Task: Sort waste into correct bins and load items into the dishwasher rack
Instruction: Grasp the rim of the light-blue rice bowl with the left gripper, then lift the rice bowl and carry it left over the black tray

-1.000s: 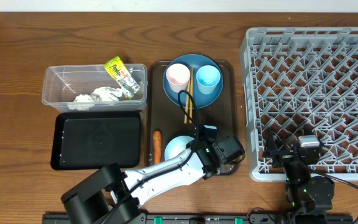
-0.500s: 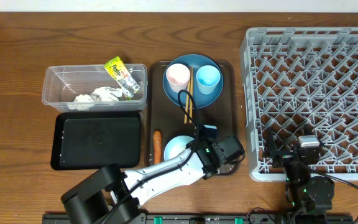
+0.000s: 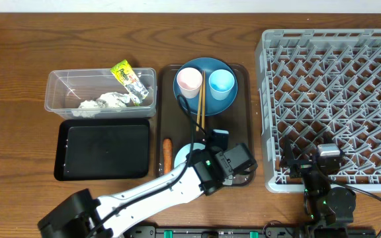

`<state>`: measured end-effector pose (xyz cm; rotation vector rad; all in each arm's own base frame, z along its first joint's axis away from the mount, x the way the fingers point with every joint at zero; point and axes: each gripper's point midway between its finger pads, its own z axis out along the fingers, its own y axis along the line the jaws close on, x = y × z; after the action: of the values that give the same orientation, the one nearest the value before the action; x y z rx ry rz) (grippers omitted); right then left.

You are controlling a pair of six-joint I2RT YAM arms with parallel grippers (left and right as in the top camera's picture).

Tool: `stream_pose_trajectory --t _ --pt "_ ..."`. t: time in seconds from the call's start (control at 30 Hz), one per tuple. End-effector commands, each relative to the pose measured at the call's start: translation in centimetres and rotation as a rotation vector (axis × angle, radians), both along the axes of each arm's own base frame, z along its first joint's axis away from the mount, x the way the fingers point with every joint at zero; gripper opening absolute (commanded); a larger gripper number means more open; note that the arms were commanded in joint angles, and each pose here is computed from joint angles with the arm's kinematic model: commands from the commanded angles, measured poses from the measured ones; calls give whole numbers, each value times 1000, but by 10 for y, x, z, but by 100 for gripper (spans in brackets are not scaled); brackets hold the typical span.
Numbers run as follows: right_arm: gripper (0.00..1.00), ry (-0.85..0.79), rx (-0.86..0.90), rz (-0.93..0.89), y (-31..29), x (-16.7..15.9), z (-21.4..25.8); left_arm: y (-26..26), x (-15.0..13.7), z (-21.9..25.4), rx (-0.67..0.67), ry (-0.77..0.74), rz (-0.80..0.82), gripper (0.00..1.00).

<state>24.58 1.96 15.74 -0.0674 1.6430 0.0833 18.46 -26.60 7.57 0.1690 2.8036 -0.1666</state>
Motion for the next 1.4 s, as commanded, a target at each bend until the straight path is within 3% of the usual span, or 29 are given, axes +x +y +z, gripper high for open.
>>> stream_pose_trajectory --t 0.0,0.3,0.83,1.37 --pt "99 3 -8 7 2 0 -1 6 -3 8 0 -10 -15 6" --pt "99 3 -8 7 2 0 -1 16 -2 24 6 -42 -62 6" --pt "99 3 -8 7 2 0 -1 113 42 58 32 -50 181 6" --pt "99 3 -8 7 2 0 -1 213 80 98 68 -211 405 6"
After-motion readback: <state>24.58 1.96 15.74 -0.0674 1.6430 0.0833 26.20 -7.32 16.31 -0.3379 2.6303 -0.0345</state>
